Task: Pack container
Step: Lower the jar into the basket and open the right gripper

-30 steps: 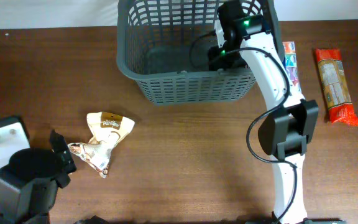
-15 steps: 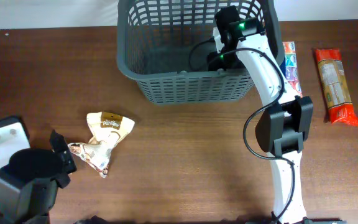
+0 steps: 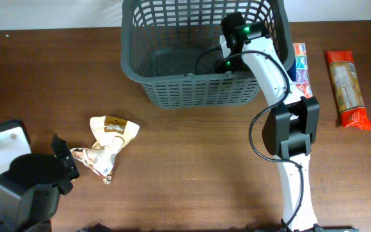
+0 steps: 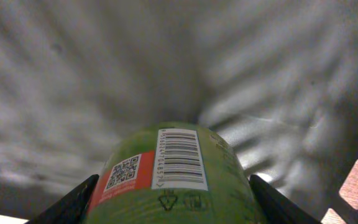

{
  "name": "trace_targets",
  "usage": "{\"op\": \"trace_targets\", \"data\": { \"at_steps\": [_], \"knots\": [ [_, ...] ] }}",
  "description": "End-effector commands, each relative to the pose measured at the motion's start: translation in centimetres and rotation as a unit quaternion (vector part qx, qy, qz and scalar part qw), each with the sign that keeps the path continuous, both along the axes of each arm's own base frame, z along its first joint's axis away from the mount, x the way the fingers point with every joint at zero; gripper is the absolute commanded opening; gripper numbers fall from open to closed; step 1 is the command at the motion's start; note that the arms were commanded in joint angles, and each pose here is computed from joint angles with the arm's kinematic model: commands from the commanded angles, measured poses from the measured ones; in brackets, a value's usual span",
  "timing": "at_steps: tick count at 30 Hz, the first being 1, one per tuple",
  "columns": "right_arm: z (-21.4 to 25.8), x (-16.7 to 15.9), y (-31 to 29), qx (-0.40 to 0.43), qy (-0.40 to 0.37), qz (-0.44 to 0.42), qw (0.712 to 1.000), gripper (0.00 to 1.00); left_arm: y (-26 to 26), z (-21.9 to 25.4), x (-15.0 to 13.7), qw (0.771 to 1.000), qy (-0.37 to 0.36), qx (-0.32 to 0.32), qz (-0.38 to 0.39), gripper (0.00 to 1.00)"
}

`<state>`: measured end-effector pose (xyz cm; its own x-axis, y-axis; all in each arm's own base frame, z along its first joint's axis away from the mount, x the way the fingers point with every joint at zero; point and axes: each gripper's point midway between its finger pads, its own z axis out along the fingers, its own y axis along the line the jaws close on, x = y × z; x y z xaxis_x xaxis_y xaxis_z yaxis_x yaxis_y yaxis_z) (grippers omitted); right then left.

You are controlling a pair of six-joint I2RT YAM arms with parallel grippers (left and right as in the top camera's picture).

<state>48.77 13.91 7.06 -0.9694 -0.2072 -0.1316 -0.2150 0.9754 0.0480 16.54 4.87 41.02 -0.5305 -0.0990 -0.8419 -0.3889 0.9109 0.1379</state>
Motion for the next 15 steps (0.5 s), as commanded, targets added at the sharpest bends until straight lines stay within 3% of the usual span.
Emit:
{"op": "trace_targets", "data": {
  "at_steps": [1, 5, 8, 15],
  "knots": [
    [0.53, 0.24, 0.09, -0.002, -0.008, -0.002, 1.0, 0.22, -0.07, -0.03, 0.04, 1.0, 0.001, 0.0, -0.001, 0.99],
    [0.53, 0.24, 0.09, -0.002, -0.008, -0.002, 1.0, 0.36, -0.07, -0.04, 0.04, 1.0, 0.001, -0.001, -0.001, 0.99],
    [0.53, 0.23, 0.09, -0.002, -0.008, -0.002, 1.0, 0.53, -0.07, -0.04, 0.04, 1.0, 0.001, -0.001, -0.001, 0.99],
    [0.51, 0.14, 0.06, -0.002, -0.006, -0.002, 1.0, 0.79, -0.07, -0.04, 0.04, 1.0, 0.001, -0.001, -0.001, 0.99]
  ]
}}
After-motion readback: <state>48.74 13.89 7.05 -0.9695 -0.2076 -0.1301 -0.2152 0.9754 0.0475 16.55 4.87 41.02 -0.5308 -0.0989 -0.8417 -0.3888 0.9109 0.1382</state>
